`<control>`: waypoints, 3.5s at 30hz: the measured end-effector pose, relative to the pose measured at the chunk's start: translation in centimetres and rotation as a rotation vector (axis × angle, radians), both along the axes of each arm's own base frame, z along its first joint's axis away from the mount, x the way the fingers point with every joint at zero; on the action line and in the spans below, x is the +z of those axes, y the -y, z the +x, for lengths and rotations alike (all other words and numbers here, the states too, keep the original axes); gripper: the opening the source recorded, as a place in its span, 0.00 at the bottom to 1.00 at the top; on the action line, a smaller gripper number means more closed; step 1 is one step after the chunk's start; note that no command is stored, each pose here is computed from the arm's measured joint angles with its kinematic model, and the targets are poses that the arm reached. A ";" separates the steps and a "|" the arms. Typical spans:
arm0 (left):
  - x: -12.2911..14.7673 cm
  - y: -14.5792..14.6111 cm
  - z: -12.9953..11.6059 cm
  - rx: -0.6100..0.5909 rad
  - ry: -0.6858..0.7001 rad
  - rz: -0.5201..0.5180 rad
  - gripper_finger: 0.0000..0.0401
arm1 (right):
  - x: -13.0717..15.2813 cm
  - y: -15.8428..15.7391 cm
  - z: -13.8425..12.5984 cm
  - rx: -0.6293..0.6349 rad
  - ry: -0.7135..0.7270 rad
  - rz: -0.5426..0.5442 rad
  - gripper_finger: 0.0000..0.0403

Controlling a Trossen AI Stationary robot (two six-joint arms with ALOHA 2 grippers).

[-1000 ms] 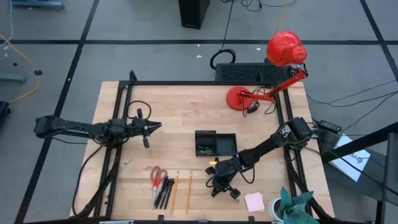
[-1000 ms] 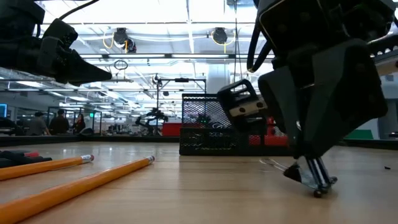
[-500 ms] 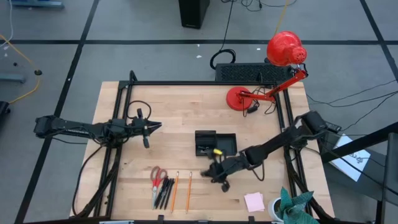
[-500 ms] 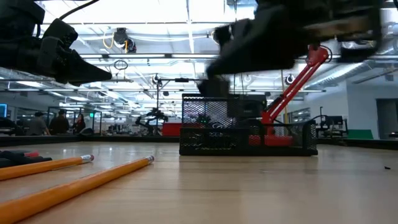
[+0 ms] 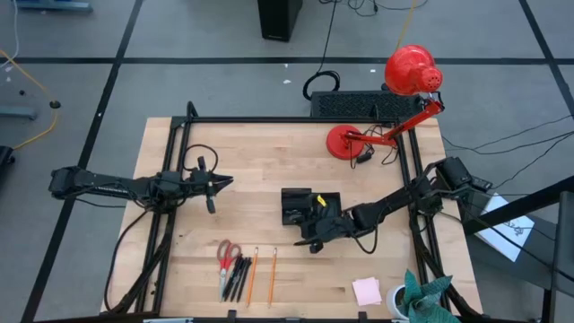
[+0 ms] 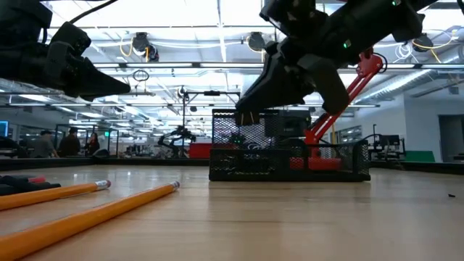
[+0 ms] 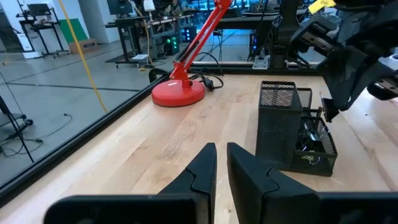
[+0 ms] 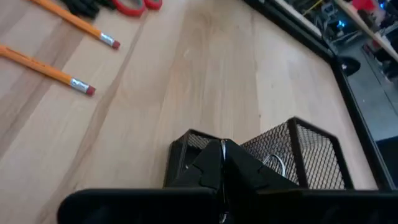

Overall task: Pick and place office supplies into organizer
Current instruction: Put the binder clip into the desk organizer, then put the left orange pencil into the desk organizer

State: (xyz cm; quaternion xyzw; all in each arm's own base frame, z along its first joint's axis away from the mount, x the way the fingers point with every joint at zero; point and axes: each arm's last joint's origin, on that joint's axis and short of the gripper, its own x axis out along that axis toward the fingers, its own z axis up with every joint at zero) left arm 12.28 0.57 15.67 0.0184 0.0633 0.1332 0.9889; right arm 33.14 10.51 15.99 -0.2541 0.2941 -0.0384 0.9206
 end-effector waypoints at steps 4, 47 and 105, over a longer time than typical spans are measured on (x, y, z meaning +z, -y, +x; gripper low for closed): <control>0.0 0.0 0.0 0.000 -0.001 0.003 0.12 | -0.3 0.4 0.1 -0.036 -0.009 0.003 0.00; 0.0 0.2 0.0 -0.053 -0.002 -0.016 0.12 | 4.1 -0.1 -1.5 -0.006 0.085 0.053 0.09; 10.3 23.3 12.5 0.236 -0.740 -0.664 0.12 | 2.7 9.0 -20.2 0.393 0.725 0.557 0.00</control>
